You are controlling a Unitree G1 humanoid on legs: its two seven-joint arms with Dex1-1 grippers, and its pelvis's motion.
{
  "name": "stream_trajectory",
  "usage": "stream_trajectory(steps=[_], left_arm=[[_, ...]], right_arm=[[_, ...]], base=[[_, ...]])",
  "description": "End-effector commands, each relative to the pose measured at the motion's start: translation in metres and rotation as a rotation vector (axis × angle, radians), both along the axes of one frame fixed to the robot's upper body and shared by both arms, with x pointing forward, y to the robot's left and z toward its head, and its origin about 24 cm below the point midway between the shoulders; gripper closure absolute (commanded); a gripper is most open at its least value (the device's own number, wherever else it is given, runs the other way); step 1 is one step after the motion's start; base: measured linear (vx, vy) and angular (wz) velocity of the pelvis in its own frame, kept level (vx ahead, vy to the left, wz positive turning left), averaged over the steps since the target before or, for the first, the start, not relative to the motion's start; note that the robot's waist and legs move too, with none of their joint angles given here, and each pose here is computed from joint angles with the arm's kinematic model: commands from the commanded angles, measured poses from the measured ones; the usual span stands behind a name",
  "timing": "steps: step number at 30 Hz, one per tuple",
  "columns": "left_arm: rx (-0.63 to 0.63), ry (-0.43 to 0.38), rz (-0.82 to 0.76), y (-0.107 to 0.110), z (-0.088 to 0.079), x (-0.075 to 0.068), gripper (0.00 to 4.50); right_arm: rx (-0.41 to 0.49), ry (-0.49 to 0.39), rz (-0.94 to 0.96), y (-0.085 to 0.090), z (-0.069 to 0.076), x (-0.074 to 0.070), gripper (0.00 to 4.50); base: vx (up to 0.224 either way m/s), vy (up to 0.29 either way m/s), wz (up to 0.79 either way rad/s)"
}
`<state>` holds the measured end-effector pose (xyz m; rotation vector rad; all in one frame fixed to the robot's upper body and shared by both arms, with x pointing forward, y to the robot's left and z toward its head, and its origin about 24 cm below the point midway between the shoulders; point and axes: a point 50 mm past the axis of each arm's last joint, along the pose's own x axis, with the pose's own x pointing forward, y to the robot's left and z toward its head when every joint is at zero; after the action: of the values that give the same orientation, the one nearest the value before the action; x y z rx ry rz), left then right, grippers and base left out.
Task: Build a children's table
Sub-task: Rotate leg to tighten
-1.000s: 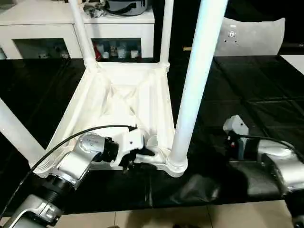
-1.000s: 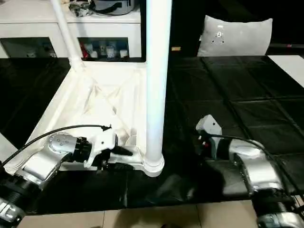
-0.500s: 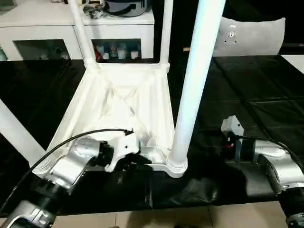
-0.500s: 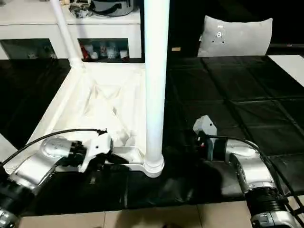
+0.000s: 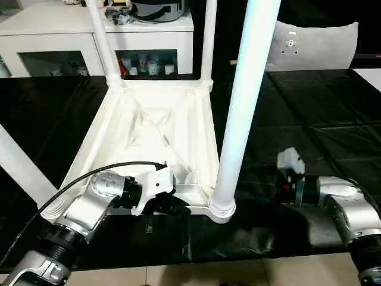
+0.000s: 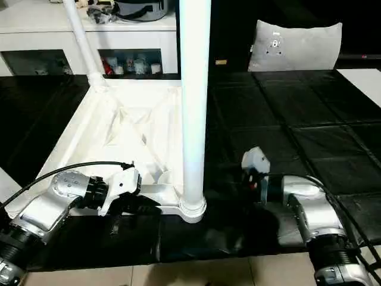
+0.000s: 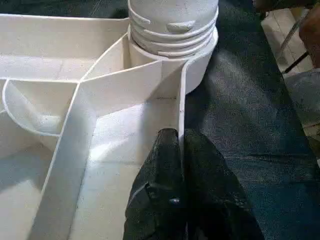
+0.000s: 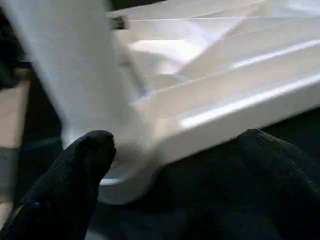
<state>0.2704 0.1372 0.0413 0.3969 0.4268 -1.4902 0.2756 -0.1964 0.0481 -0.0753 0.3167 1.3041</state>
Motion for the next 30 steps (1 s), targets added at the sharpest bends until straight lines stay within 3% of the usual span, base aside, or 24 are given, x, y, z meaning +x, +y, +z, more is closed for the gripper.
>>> stream_trajectory(steps=[1,5,17,23,24,27,30], left_arm=[[0.027,0.031,-0.005,0.002,-0.011,-0.004,4.44],[0.030,0.009,-0.035,0.001,-0.009,-0.003,4.50],[0.022,-0.015,-0.047,-0.005,-0.007,0.004,4.50],[0.020,-0.036,0.080,-0.002,-0.006,0.016,4.50],[0.017,-0.041,0.101,-0.002,-0.005,0.017,4.50],[0.017,-0.066,0.201,0.001,-0.006,0.026,4.50],[0.024,-0.081,0.242,0.000,-0.007,0.031,4.50]], right_arm=[[0.019,0.041,0.087,0.002,0.003,-0.001,0.00],[0.007,0.062,0.122,0.002,0.002,-0.002,0.45],[0.082,-0.006,0.133,0.003,0.007,0.001,1.57],[0.051,0.001,0.069,-0.001,0.003,0.000,1.43],[0.059,-0.013,0.070,0.002,0.016,0.002,1.43],[0.099,-0.090,0.043,0.018,0.070,0.003,1.12],[0.092,-0.150,-0.056,0.017,0.076,0.008,0.80]], base=[[0.000,0.000,0.00],[0.000,0.000,0.00],[0.000,0.000,0.00],[0.000,0.000,0.00],[0.000,0.000,0.00],[0.000,0.000,0.00],[0.000,0.000,0.00]])
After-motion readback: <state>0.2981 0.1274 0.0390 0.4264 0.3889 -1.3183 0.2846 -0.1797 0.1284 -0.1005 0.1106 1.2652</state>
